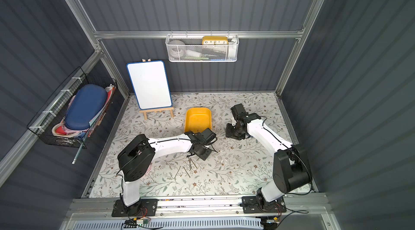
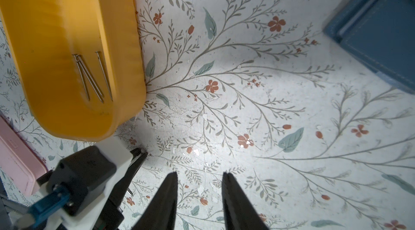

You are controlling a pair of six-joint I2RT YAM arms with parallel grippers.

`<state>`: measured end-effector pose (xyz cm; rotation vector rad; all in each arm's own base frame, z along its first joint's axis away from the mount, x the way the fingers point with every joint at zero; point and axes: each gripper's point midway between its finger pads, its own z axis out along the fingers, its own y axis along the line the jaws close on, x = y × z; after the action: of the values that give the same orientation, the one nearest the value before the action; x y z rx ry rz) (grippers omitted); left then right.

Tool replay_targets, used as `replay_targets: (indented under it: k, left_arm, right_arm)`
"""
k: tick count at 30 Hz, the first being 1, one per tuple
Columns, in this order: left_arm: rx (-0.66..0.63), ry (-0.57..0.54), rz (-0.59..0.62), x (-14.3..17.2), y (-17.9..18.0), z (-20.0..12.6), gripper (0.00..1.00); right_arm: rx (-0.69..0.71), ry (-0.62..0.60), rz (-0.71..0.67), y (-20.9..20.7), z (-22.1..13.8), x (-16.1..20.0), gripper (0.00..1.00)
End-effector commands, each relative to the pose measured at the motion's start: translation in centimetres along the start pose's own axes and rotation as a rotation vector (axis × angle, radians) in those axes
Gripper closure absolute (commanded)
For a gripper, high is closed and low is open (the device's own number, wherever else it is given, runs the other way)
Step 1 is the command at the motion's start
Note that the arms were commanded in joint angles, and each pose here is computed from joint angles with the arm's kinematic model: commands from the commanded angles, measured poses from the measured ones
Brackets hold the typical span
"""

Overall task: Put the nails on the desktop into the storage box
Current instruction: Pick up the nail from the center of the board, then place the nail in the storage box.

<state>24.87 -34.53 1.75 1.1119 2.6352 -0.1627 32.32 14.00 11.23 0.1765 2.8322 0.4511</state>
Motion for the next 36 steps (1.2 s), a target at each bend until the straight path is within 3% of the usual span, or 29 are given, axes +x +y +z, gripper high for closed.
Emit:
replay_targets:
  k: [1,8,18,23,27,31,36]
  left_arm:
    - [0.023,0.147,0.025,3.7,-0.3,2.0,0.94]
    - [0.068,0.139,0.006,3.2,-1.4,0.8,1.0]
    - [0.228,-0.101,-0.077,-6.2,-5.1,-10.1,1.0]
    - [0.194,-0.213,-0.171,-10.6,-0.8,-13.1,1.0]
    - [0.16,-0.291,-0.292,-13.0,5.5,-13.5,1.0]
    - [0.138,-0.3,-0.403,-13.1,10.2,-11.2,1.0]
    - [0.141,-0.284,-0.526,-11.7,13.3,-7.3,1.0]
  right_arm:
    - [0.001,-0.001,-0.01,-0.2,0.0,0.0,0.63]
    - [0.007,0.005,0.0,-0.4,0.2,0.0,0.65]
    - [0.001,-0.016,0.059,-2.2,-0.4,-0.7,0.65]
    - [0.003,-0.019,0.075,-2.9,-0.5,-0.9,0.66]
    - [0.009,-0.003,0.079,-3.2,0.0,-0.7,0.66]
    - [0.003,0.016,0.076,-3.1,0.4,-0.5,0.66]
    - [0.001,0.034,0.074,-3.1,0.8,-0.3,0.66]
